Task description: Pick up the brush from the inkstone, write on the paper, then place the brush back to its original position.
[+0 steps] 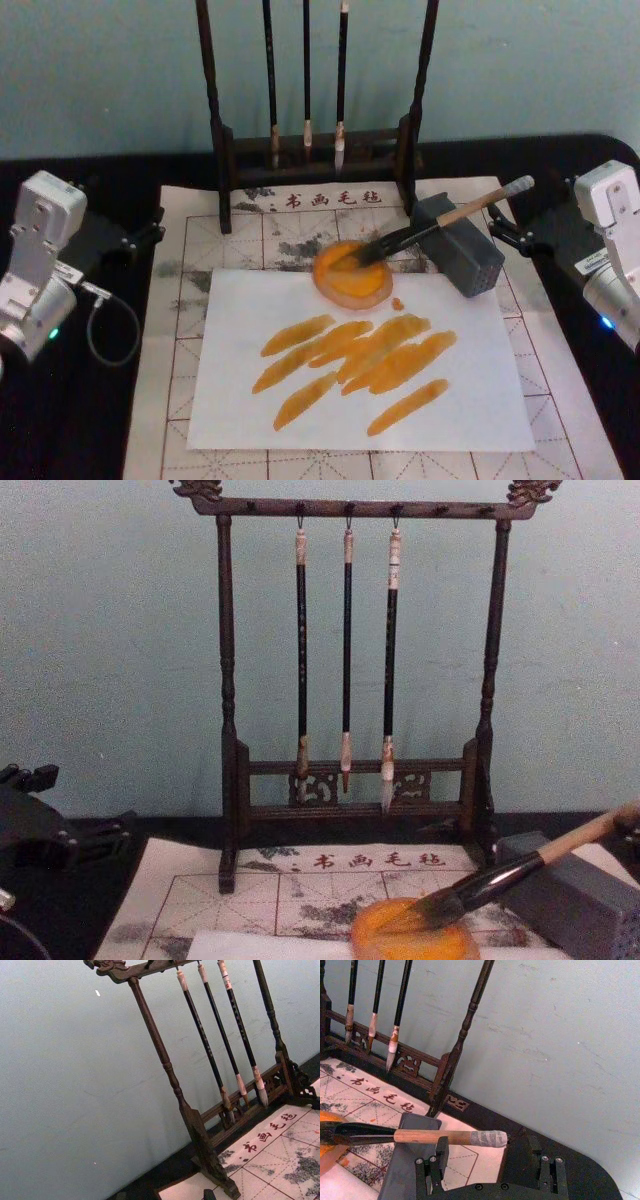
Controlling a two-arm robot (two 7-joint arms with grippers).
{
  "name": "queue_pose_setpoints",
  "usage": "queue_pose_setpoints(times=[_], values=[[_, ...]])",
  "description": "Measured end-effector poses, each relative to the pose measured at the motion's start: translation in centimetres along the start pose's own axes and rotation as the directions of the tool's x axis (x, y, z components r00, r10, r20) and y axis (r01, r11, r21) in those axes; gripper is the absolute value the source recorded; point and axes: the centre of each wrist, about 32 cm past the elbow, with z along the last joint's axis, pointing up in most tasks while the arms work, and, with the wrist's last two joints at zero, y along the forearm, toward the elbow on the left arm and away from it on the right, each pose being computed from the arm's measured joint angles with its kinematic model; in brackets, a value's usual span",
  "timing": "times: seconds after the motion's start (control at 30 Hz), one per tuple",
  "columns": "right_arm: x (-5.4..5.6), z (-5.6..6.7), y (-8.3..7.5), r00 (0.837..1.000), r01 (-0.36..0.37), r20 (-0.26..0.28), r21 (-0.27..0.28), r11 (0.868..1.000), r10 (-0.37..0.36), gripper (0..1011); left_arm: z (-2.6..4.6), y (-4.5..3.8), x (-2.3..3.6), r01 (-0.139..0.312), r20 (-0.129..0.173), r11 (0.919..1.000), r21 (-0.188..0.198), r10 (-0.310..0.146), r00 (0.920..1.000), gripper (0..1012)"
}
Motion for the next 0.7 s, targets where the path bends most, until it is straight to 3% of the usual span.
queue_pose_setpoints(times=[0.7], values=[[0.0, 0.0, 0.0, 1.0, 0.0, 0.0, 0.0, 1.0, 0.0, 1000, 0.0, 0.0, 0.0, 0.0, 0.0, 1.0, 0.0, 0.0, 1.0, 1001]])
